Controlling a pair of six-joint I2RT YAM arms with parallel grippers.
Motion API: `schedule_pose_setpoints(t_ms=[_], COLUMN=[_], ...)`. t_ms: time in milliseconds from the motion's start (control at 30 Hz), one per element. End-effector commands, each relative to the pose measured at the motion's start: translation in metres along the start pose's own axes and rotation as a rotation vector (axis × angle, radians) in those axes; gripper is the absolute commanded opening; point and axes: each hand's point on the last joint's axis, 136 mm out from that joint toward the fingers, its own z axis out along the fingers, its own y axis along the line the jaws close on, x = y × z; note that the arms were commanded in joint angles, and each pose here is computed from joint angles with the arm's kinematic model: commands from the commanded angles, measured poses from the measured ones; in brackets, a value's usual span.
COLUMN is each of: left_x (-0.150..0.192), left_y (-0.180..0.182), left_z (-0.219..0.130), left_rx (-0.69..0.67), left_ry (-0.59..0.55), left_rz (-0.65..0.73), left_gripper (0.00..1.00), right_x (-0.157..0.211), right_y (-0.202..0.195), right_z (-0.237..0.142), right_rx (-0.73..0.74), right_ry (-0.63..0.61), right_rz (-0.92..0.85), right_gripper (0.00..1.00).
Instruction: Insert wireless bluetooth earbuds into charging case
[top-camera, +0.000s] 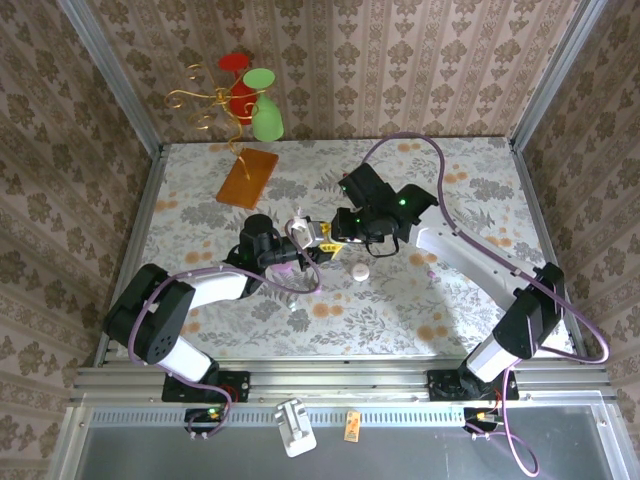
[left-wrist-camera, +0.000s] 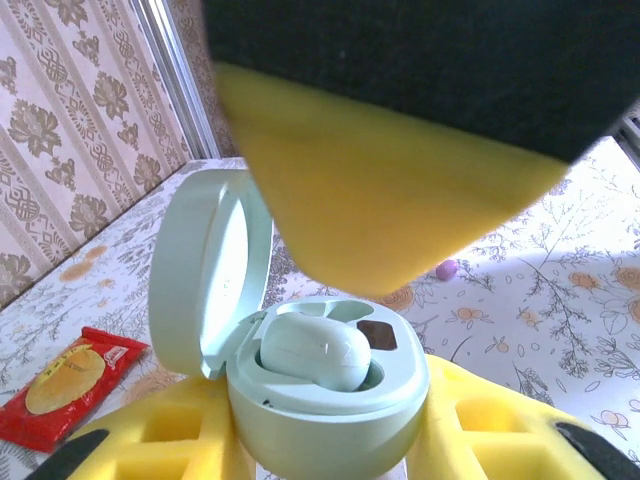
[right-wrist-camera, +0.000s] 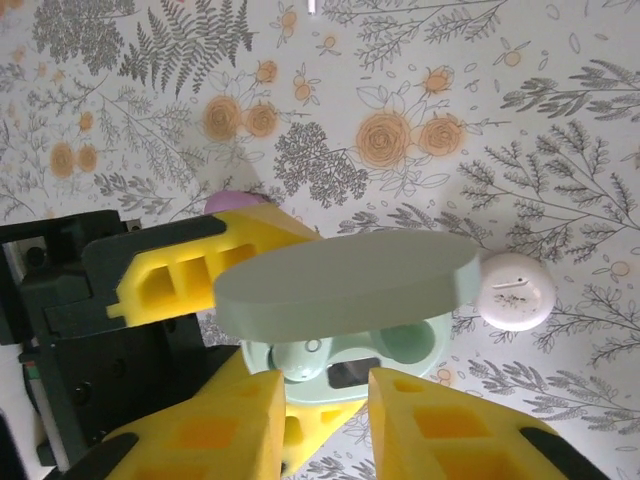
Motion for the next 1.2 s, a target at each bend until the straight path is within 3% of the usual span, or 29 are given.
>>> schedule_pose_setpoints(t_ms=[0,167,467,1167], left_x=[-0.018,-0.019,-0.017,-0.024], left_y=[-0.004,-0.006,-0.004,-0.001], left_z=[-0.003,-0.002,-0.001,-0.002], left_rx=[0.016,0.032,0.026,0.015], left_ry=[-0.061,-0.068,-0.058,-0.065], left_rz=[0.040,0.039,0.040,0.050], left_gripper=[0.28,0.28,0.28,0.28], right_x=[-0.006,-0.002,-0.006,0.011], right_y=[0.000,0.009,0.013,0.009], right_z=[-0.004,0.002,-0.004,0.025], right_rx=[-0.042,-0.099,-0.156,-0.139], right_ry=[-0.030,0.003,-0.033,0.091], right_rz=[0.037,0.043,0.059,0.065], right_gripper=[0.24,0.21,0.25,0.23])
